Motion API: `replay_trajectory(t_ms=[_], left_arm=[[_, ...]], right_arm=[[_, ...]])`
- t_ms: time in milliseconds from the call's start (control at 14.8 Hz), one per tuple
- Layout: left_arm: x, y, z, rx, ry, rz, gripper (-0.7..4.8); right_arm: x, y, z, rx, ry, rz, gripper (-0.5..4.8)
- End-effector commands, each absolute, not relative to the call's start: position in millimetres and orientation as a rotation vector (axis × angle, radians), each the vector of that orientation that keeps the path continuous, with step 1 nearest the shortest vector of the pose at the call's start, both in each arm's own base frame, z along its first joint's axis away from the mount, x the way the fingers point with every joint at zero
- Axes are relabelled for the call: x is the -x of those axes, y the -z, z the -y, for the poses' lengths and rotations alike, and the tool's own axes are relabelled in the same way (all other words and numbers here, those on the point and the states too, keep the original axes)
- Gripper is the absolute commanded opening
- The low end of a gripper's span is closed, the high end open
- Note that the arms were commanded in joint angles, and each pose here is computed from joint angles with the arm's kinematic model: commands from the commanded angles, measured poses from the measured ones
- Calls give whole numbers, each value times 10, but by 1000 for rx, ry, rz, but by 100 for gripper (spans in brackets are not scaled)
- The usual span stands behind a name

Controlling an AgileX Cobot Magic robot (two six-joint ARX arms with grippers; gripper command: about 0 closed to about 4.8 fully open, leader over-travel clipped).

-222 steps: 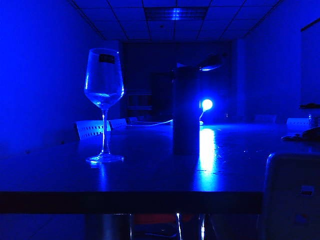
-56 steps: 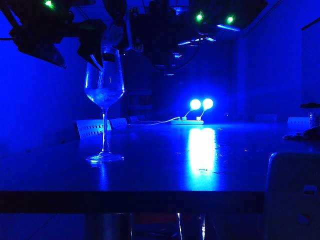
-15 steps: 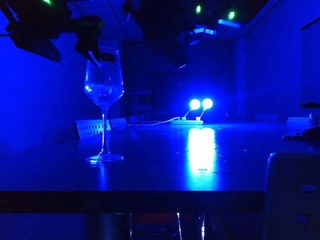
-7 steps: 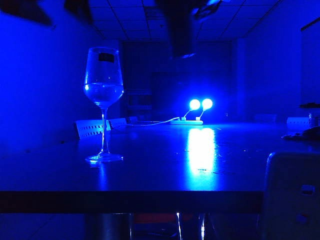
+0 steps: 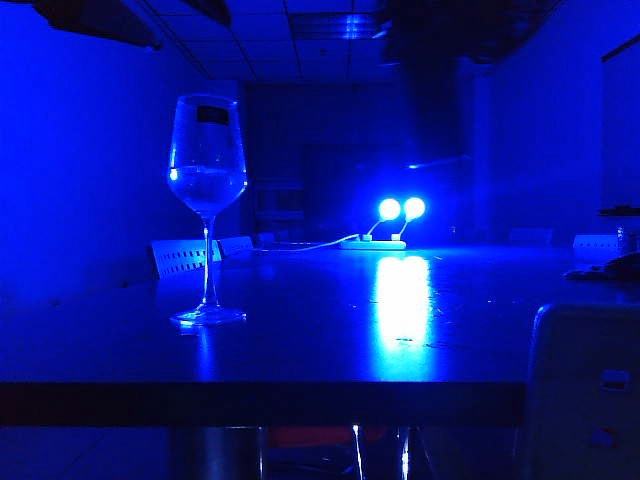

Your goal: Pick up the black thermos cup, pour some water from it into the stemmed glass, and then put the thermos cup back on the table.

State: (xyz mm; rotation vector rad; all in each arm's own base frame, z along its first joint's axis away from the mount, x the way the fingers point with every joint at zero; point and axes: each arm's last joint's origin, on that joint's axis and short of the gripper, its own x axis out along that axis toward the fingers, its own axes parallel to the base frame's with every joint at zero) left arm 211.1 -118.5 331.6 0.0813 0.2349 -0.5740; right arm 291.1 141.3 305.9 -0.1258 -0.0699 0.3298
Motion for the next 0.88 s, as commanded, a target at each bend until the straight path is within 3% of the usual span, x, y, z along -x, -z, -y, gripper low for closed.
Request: replay_trajectory(t_ms=[67,607,877], left_arm=[[-2126,-3303,1214,-78,623,-235,479],[-2365,-3079,1369,-97,690,-277,479],[-2390,-2987,1493,-105,739,-302,479]], right_arm=[[-2843,-2882,-1369,56,-326,128,138],[-3396,-2120,-1118,-21,-283,138,137],[-3686,-1978,-1001,-22,-291,224,137]])
